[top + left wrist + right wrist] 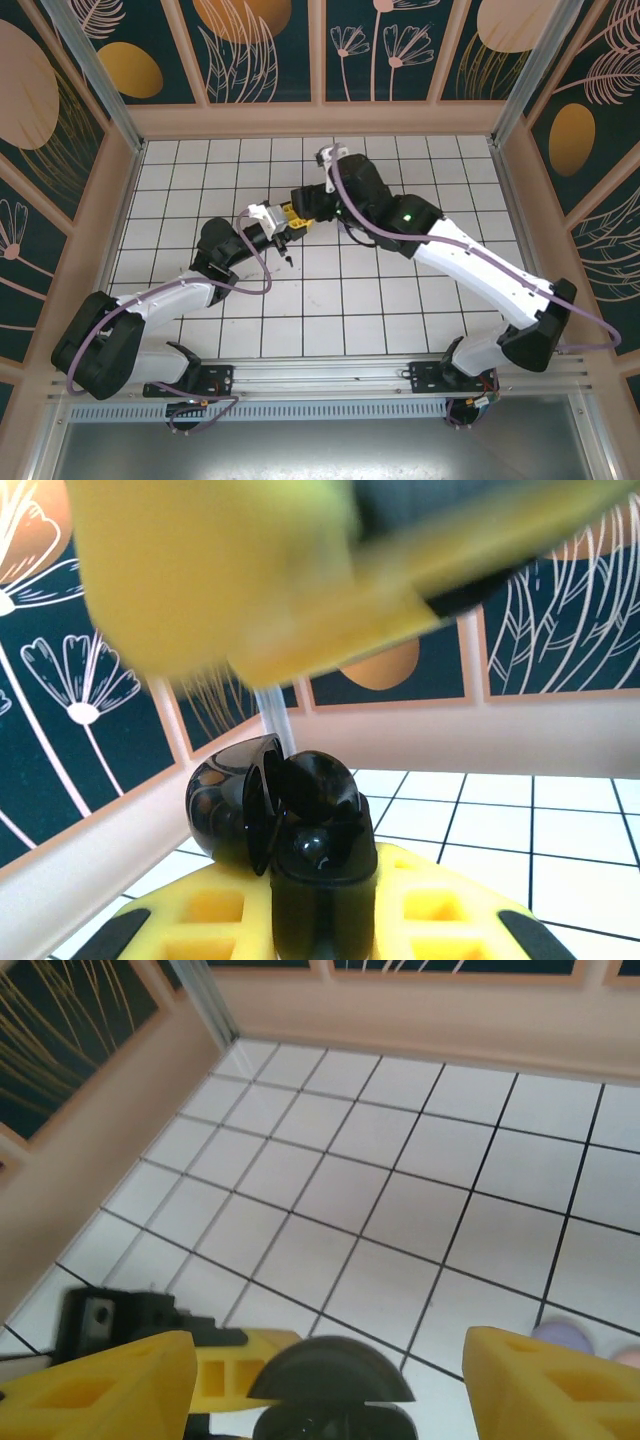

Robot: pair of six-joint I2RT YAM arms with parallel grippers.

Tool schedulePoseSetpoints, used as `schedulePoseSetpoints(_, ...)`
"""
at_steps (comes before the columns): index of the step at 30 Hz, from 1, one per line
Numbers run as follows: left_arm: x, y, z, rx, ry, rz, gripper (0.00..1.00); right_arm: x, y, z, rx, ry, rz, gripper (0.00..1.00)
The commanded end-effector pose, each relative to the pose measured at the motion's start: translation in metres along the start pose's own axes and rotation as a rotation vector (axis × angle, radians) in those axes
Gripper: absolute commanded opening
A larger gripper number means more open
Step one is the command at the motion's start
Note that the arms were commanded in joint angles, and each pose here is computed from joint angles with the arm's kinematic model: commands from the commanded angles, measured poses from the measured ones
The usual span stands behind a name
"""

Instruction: Insert wireless bluetooth earbuds into charging case

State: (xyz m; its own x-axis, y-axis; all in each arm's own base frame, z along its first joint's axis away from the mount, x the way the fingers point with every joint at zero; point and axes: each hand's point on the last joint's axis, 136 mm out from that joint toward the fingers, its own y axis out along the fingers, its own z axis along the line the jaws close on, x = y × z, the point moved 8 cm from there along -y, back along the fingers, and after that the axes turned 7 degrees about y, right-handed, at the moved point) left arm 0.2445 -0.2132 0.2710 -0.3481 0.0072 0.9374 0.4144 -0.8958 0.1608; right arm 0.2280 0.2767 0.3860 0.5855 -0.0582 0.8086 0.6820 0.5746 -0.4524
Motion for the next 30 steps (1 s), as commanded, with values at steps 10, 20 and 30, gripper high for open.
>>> schedulePoseSetpoints(10, 0.013, 0.003, 0.002, -0.012, -0.006, -0.063, 0.0, 0.026, -0.052, -0.023, 0.085, 0.144, -0.118, 0.74)
schedulePoseSetpoints(20, 0.02, 0.004, 0.001, -0.038, 0.005, -0.072, 0.0, -0.016, -0.015, -0.033, 0.053, 0.026, 0.073, 0.86)
schedulePoseSetpoints(30, 0.023, 0.007, 0.002, -0.056, 0.003, -0.067, 0.0, -0.026, -0.002, -0.035, 0.048, 0.0, 0.126, 0.87)
